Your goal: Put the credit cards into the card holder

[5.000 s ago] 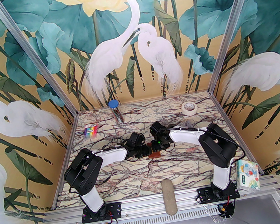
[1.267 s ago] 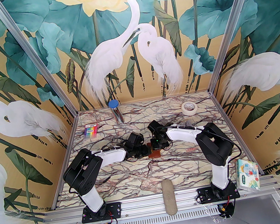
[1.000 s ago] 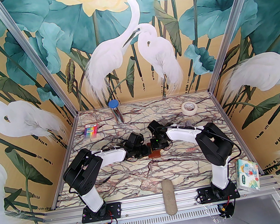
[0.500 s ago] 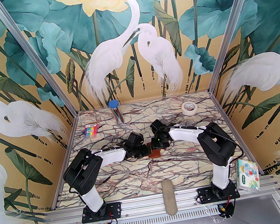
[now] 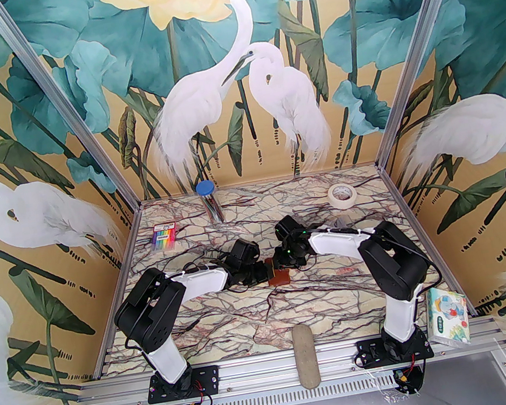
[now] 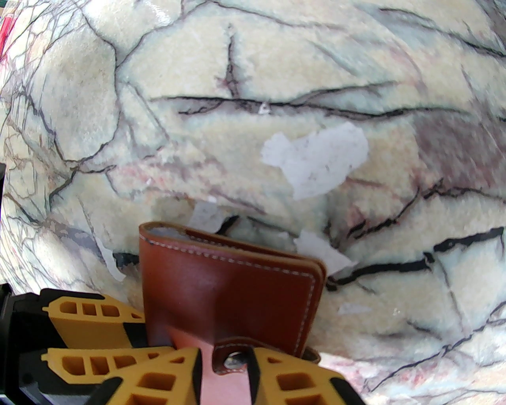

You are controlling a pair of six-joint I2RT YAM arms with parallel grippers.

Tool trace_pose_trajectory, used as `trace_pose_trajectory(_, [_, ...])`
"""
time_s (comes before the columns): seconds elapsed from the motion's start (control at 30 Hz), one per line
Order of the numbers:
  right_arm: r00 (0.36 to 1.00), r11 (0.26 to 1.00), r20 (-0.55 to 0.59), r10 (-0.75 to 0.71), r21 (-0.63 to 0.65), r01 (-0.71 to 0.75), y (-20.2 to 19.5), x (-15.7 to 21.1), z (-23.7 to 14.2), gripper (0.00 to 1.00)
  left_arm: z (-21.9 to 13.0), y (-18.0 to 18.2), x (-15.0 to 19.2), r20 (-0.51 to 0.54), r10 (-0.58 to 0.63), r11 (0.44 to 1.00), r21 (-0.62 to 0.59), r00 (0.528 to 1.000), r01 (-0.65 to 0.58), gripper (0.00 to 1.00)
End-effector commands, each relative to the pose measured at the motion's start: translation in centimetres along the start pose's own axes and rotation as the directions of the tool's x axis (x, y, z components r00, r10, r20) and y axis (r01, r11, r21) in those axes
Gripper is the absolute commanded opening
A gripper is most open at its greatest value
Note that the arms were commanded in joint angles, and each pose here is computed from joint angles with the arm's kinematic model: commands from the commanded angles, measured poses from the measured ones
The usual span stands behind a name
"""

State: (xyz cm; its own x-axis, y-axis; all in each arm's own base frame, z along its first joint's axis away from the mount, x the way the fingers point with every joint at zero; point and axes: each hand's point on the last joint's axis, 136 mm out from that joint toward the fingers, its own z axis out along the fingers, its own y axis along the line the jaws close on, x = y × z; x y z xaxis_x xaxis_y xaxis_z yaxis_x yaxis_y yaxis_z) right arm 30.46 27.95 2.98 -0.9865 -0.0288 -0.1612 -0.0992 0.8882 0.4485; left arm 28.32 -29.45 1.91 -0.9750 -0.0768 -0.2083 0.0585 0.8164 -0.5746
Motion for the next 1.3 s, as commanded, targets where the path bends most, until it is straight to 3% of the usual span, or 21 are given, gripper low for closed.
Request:
trace_pose_trajectory(0.0, [0.999,0.999,-0.033,0.030,0.035,-0.029,-1.62,1.18,1.54,0.28,2.51,3.26,2.67,-0.083,-0.020,0.996,-0.092,0.996,0.012,0.28])
trace_pose_trajectory(0.57, [0.997,0.997,-0.021,0.080,-0.012,-0.080,-1.72,1.06,1.04,0.26,2.61,3.23,2.70,-0.087,-0.019,0.996,-0.091,0.996,0.011,0.28])
trace_pose_trajectory(0.83, [0.994,0.992,-0.019,0.111,-0.055,-0.112,-1.73,1.01,0.92,0.29,2.71,3.24,2.75,-0.092,-0.019,0.996,-0.091,0.996,0.011,0.28])
trace_pose_trajectory(1.27, [0.989,0.987,-0.021,0.149,-0.062,-0.150,-2.43,1.05,1.09,0.22,2.75,3.34,2.81,-0.093,-0.022,0.996,-0.093,0.995,0.013,0.28])
